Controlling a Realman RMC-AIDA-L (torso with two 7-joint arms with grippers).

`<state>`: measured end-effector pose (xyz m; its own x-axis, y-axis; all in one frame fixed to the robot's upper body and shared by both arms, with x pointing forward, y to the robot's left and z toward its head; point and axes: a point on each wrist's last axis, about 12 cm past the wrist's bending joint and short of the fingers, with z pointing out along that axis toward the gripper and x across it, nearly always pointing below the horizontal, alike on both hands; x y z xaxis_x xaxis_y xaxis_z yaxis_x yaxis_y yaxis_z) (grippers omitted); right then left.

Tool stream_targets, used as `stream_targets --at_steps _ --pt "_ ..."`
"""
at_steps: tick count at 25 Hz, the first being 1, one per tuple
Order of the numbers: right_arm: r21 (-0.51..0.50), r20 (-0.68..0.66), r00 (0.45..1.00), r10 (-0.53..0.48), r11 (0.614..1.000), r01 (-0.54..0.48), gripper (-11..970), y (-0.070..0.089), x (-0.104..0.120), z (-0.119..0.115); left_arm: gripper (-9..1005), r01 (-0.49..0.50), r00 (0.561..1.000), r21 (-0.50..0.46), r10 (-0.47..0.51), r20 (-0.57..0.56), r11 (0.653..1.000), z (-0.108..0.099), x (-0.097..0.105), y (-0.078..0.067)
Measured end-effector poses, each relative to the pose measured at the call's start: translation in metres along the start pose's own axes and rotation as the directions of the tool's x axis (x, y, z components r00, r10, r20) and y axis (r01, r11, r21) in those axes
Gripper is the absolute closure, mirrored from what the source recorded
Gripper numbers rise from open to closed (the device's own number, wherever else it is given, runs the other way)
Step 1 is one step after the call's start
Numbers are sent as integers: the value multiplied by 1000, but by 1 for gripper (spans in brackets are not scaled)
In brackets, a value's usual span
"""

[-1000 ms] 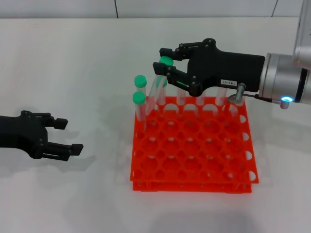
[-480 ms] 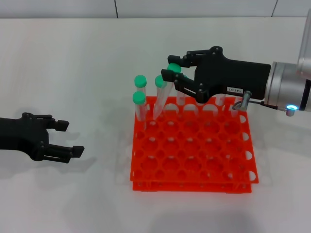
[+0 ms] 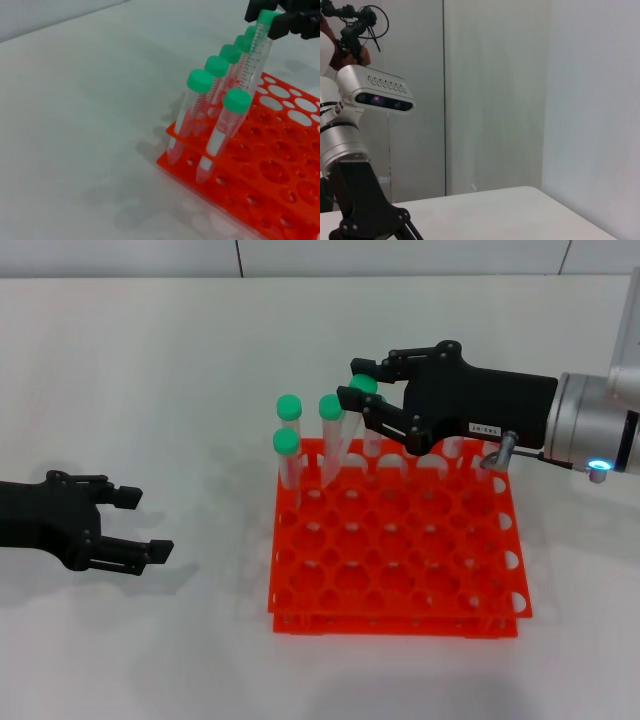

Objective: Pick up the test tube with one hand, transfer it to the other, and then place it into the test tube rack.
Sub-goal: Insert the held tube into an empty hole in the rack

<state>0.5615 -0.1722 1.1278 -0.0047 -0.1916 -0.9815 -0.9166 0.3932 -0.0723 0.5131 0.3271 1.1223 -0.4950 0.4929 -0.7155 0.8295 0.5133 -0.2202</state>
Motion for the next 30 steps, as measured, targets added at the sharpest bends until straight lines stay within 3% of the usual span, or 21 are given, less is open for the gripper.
stream_targets --at_steps 30 --pt "-47 -1 998 -57 997 57 688 5 -4 10 110 -9 1000 9 9 1 1000 3 1 0"
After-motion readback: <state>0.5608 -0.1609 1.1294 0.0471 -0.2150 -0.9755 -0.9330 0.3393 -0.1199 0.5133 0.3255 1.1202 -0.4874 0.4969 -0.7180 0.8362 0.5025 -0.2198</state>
